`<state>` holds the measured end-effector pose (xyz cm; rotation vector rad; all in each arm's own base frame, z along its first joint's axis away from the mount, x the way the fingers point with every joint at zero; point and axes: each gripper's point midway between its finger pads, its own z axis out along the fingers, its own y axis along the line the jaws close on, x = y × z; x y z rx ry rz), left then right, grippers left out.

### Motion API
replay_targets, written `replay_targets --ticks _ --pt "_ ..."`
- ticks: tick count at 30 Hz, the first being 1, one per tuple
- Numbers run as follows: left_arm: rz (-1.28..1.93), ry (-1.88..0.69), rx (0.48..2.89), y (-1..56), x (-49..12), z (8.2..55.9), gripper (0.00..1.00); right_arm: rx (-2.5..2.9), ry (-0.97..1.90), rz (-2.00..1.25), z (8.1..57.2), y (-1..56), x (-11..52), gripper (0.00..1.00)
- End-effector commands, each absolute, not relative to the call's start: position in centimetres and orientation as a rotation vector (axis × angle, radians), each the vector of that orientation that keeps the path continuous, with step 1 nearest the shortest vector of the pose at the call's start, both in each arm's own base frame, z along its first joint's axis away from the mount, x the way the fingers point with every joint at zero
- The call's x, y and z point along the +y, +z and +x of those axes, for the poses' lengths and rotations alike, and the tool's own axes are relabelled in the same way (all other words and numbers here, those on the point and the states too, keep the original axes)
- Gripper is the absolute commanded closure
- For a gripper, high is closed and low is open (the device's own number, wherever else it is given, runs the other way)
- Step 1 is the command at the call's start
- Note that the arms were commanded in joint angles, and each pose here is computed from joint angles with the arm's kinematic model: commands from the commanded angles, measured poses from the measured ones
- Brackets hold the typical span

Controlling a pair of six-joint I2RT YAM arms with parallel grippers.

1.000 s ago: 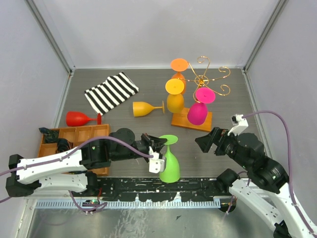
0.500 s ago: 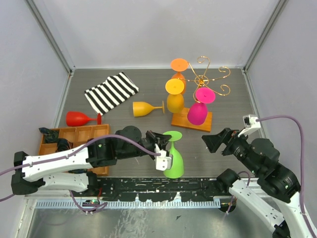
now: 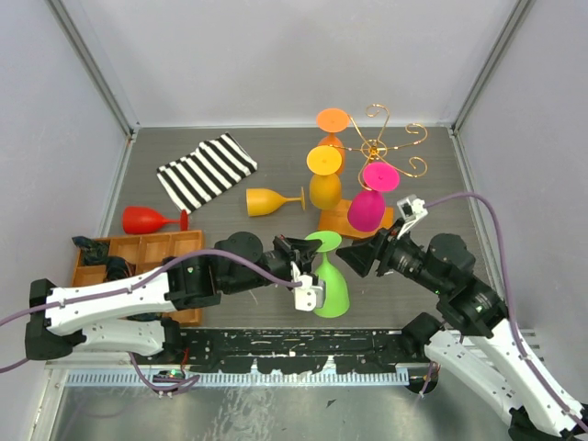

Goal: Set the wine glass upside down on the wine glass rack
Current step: Adjust the wine glass.

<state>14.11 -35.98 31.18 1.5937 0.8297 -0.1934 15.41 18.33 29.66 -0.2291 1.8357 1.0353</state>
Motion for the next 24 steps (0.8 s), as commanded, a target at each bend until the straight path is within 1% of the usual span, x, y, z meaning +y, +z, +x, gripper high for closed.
replay_targets --ticks 1,7,12,17,24 --pt "1.509 -0.185 0.821 33.0 -35.7 14.7 1.00 1.702 1.204 -0.276 14.7 31.2 20.3 0.32" --pt "1.517 -0.192 0.833 32.6 -35.8 14.7 1.00 1.645 1.274 -0.301 14.1 31.6 20.9 0.39" --pt "1.506 -0.201 0.835 32.9 -35.7 14.6 1.00 1.601 1.293 -0.321 13.9 32.3 21.1 0.41" --pt "1.505 -0.202 0.839 32.9 -35.7 14.7 1.00 1.603 1.318 -0.350 14.0 31.7 21.8 0.51" --pt "1.513 -0.223 0.842 32.5 -35.9 14.5 1.00 1.600 1.334 -0.334 13.9 30.9 21.8 0.52"
